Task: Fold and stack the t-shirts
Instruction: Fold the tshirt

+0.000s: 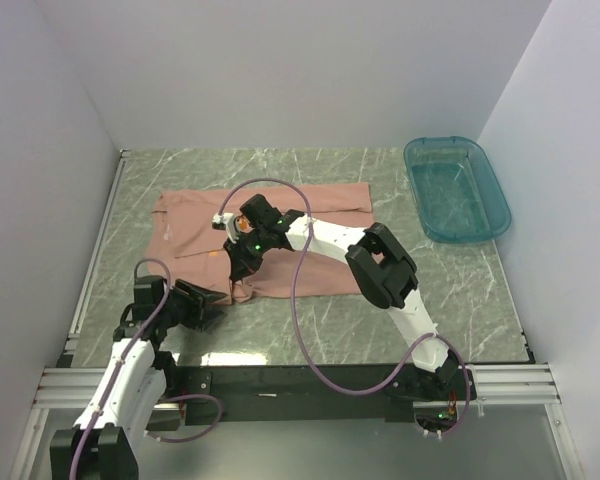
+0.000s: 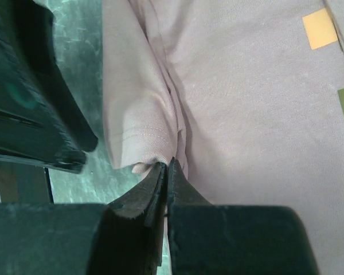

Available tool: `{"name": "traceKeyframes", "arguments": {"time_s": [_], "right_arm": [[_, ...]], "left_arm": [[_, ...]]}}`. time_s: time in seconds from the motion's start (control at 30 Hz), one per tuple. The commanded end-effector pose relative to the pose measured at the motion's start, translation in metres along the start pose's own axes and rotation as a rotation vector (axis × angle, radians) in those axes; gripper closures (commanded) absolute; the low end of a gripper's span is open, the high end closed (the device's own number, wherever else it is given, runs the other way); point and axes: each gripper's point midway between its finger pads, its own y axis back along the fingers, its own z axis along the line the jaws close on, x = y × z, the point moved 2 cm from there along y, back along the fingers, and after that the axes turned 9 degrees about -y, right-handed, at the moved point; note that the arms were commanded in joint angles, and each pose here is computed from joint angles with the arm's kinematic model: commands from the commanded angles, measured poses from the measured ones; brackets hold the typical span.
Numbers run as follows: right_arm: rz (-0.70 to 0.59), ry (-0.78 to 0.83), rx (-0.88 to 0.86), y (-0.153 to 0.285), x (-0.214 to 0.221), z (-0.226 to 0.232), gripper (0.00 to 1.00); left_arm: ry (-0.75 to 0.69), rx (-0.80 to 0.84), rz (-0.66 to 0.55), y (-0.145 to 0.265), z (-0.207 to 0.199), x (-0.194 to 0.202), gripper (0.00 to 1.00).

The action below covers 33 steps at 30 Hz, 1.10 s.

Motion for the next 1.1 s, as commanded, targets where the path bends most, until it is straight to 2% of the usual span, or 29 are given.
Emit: {"name": "traceKeyframes", "arguments": {"time_s": [0.0, 0.3, 0.5, 0.87, 1.03, 1.07], "right_arm": [[-0.055, 0.031, -0.009, 0.004, -0.022, 0.003, 1.0], [-0.051, 0.027, -0.019, 0.002, -0.021, 0.003, 1.0], [-0.05, 0.025, -0.026, 0.002, -0.021, 0.005, 1.0], [-0.045, 0.025, -0.02, 0.002, -0.019, 0.003, 1.0], [-0.042, 0.037, -0.019, 0.003, -0.019, 0.004, 1.0], [-0.043, 0.04, -0.02, 0.003, -0.02, 0.005, 1.0]], "left_arm": [[0.033, 0.036, -0.022, -0.008, -0.002, -0.002, 0.43], [0.027, 0.036, -0.047, -0.02, -0.007, -0.006, 0.43], [0.029, 0.016, -0.042, -0.028, -0.003, -0.005, 0.51], [0.004, 0.009, -0.07, -0.023, -0.007, -0.007, 0.78], [-0.018, 0.009, -0.085, -0.016, -0.01, -0.007, 0.99], [-0.021, 0.008, -0.088, -0.015, -0.01, -0.007, 0.99]]}}
